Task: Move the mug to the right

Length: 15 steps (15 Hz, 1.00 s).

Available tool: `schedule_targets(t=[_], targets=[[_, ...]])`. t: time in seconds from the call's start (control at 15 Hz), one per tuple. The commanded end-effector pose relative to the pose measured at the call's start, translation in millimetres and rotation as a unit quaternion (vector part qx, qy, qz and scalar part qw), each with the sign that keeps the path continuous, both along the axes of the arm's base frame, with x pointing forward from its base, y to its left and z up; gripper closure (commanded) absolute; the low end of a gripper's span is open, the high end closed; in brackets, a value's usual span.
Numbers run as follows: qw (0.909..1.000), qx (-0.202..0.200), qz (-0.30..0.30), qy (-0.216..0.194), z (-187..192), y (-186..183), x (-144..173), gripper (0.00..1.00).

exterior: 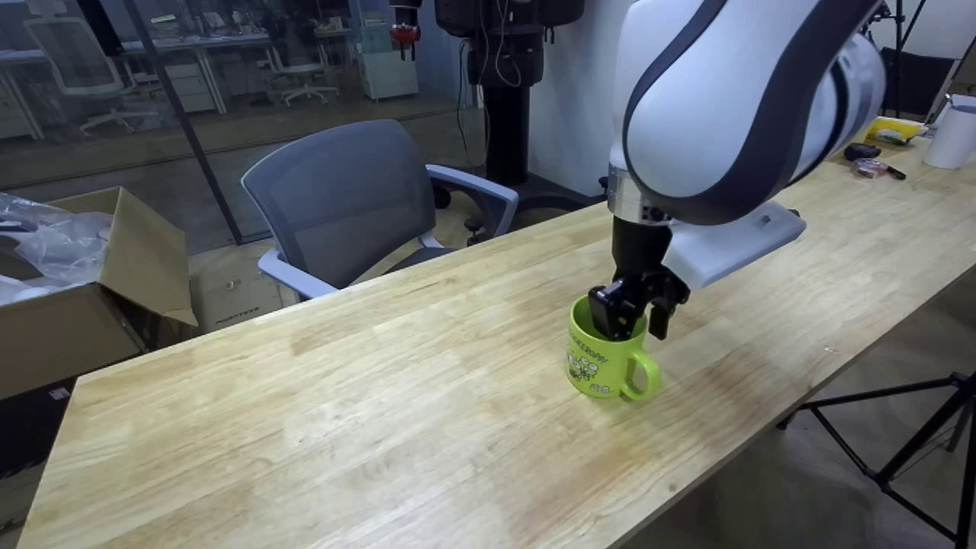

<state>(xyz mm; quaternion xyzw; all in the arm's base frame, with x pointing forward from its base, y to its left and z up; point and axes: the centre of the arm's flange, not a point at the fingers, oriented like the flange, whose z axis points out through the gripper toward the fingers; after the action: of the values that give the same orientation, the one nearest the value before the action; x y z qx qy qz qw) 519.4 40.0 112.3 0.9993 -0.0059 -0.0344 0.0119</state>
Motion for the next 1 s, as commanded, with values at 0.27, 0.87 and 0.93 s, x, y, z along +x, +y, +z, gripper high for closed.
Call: schedule_targets(t=[0.27,0.87,0.93], targets=[[0.9998,-0.012,0.018,0.004,2.7,11.5,-0.8,0.95],[0.9997,-0.007,0.025,0.0,34.8,26.7,23.2,0.98],[0.9996,-0.007,0.026,-0.001,38.3,28.2,26.3,0.98]])
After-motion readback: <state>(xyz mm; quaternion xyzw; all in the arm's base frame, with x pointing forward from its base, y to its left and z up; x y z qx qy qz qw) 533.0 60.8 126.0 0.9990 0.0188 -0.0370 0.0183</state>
